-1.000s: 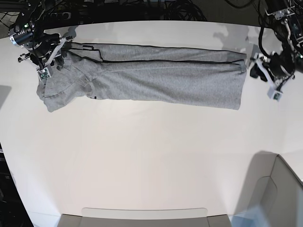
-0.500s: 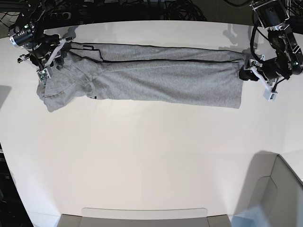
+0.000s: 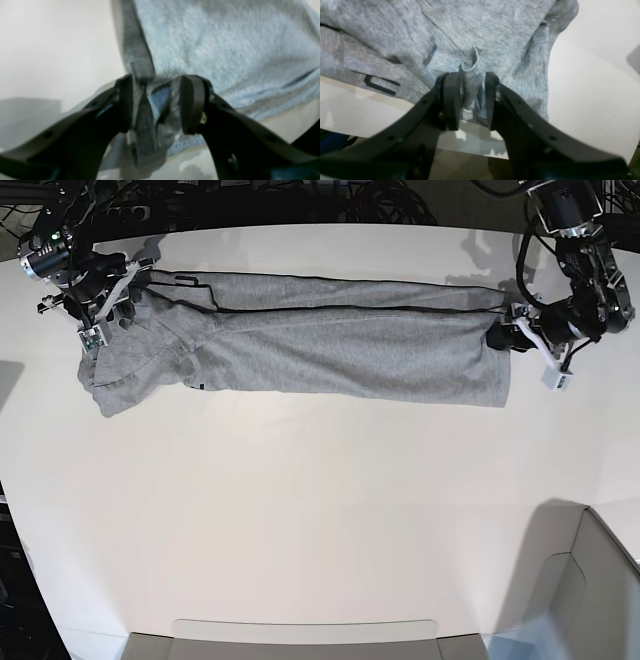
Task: Fold the T-shirt properly
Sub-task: 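Release the shirt and lift both grippers away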
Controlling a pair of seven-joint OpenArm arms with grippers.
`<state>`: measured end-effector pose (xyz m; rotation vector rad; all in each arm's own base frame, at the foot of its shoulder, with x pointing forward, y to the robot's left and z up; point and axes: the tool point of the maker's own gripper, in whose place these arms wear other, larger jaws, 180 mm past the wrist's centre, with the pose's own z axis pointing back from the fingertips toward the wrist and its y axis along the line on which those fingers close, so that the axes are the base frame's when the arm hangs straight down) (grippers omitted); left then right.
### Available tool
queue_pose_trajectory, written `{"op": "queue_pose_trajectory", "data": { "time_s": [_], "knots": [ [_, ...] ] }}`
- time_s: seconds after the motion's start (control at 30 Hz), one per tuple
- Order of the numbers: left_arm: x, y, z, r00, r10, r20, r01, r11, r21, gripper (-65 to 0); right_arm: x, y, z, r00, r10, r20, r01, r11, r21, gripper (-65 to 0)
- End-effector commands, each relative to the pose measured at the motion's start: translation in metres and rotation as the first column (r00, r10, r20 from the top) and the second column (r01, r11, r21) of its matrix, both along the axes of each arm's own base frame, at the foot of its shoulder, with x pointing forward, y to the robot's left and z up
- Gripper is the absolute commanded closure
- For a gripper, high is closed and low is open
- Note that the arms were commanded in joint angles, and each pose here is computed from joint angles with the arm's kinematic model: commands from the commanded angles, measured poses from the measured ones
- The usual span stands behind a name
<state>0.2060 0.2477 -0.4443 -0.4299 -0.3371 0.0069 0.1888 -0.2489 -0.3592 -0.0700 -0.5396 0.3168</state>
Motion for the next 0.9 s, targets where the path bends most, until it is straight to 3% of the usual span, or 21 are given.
{"op": "queue_pose_trajectory", "data": {
  "time_s": [0.0,0.07,0.17,0.3,0.43,0.53,0.7,0.87],
  "knots": [
    [-0.023,-0.006,-0.015,0.992,-0.052,-0.114,0.056,0.998,0.031,-30.6,0.005,-0.001,0.007,0.999,0.019,0.029,-0.019,1.0,-0.009,-17.7],
    [-0.025,-0.02,-0.02,0.99,-0.069,-0.121,0.071,0.997,0.008,-29.6,0.006,0.0,0.008,0.999,0.019,0.033,-0.019,1.0,-0.008,-17.7],
    [-0.026,-0.026,-0.022,0.99,-0.073,-0.123,0.074,0.997,-0.003,-21.8,0.012,0.0,0.011,0.999,0.019,0.048,-0.019,1.0,-0.008,-17.7],
    [-0.025,-0.023,-0.021,0.991,-0.061,-0.12,0.062,0.998,-0.002,-0.3,0.014,0.001,0.012,0.998,0.018,0.057,-0.018,1.0,-0.002,-17.7],
    [-0.022,-0.007,-0.016,0.993,-0.038,-0.111,0.041,0.999,0.026,0.0,0.026,0.005,0.019,0.995,0.006,0.099,-0.007,1.0,0.015,-17.7],
    [-0.01,0.026,-0.001,0.996,0.067,-0.053,-0.064,0.996,0.056,0.0,0.034,0.006,0.026,0.99,-0.015,0.137,0.011,1.0,0.026,-17.7],
    [0.018,0.094,0.036,0.974,0.218,0.067,-0.226,0.962,0.153,0.0,0.045,-0.005,0.04,0.975,-0.094,0.201,0.086,0.995,0.046,-17.7],
    [0.034,0.122,0.06,0.956,0.262,0.135,-0.285,0.94,0.19,0.0,0.045,-0.014,0.044,0.967,-0.129,0.219,0.122,0.991,0.045,-17.7]
  ]
}}
